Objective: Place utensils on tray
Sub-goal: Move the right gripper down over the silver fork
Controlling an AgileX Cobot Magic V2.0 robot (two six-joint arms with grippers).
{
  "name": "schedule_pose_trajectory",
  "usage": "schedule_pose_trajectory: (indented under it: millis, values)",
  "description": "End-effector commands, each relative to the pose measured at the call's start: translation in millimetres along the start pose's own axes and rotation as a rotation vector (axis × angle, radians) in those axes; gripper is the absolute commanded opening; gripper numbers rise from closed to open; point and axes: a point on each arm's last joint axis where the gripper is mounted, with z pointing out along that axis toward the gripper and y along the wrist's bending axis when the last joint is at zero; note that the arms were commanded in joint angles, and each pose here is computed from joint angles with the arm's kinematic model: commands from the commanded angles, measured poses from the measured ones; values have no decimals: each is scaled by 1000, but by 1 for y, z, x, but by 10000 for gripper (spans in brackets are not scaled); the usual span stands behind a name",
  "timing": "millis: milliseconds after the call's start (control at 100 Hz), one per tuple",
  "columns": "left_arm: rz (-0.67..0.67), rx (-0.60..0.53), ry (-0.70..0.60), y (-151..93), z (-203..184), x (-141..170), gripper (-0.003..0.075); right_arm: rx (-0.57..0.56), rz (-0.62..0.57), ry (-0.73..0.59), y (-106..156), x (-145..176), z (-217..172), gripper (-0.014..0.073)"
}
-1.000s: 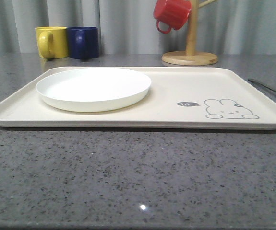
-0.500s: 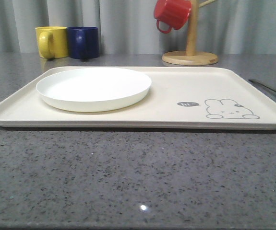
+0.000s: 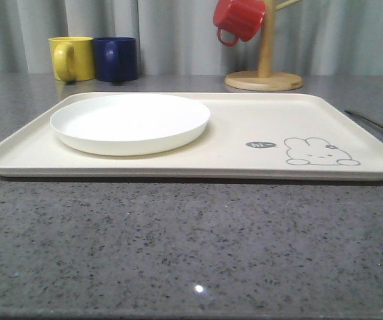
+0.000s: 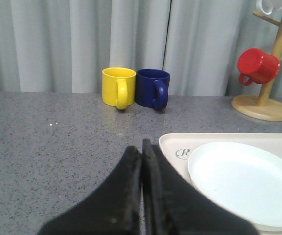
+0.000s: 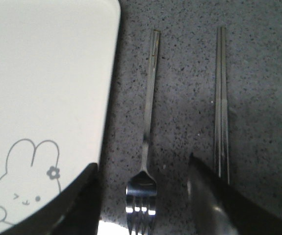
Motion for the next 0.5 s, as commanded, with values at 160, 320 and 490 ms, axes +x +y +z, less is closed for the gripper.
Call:
schedule_pose_trajectory:
  millis: [160, 320, 490]
  values:
    - [-9, -10, -95, 1, -1, -15, -18, -1, -17, -37, 2, -32, 27, 414]
    - [-9, -10, -95, 1, -1, -15, -18, 14, -30, 1, 0, -33, 50, 414]
    - [-9, -10, -95, 1, -1, -15, -18, 20, -30, 28, -2, -30, 70, 414]
